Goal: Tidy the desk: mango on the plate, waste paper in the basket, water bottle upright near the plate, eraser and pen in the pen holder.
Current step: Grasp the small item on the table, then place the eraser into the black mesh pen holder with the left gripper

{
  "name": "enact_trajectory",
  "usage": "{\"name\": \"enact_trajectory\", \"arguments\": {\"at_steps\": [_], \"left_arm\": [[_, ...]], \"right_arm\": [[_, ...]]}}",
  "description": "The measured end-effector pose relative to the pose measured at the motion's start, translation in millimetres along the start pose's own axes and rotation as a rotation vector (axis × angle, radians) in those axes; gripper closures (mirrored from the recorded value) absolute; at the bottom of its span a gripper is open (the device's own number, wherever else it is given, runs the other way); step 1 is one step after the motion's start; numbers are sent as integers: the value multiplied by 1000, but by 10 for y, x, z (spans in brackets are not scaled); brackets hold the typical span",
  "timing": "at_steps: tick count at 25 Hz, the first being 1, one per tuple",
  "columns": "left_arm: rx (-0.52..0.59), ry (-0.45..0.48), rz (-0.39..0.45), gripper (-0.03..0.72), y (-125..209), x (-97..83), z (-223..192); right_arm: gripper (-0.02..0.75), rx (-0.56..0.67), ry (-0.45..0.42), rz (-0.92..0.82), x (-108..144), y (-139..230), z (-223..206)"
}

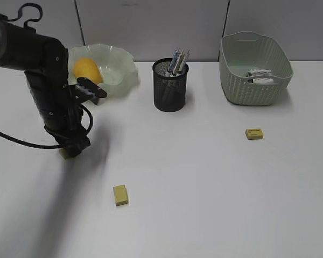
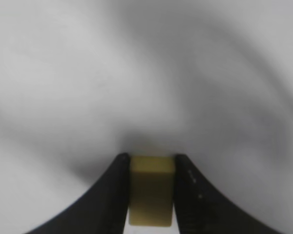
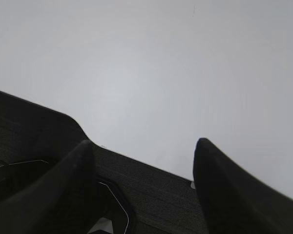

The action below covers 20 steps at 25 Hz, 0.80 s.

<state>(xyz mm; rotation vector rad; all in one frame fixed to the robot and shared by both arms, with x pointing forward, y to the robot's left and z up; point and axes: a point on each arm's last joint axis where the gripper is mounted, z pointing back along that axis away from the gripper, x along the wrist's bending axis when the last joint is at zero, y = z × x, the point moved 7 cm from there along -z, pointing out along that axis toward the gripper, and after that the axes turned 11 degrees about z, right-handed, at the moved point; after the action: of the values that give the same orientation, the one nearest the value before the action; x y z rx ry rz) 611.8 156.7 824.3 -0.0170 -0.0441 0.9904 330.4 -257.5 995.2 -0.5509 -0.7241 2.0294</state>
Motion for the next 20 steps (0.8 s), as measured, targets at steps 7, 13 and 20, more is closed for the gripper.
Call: {"name": "enact_trajectory", "arguments": {"at_steps": [7,13,20], "left_arm": [[52,22,42,463,-91,-10,200],[-45,94,90,463,-403,-81,632],[-370,213,139,463,-1011,-234,1371]], "right_arm": [[239,0,0,0,0,0,0],[239,0,0,0,0,0,0],[239,0,0,0,0,0,0]]}}
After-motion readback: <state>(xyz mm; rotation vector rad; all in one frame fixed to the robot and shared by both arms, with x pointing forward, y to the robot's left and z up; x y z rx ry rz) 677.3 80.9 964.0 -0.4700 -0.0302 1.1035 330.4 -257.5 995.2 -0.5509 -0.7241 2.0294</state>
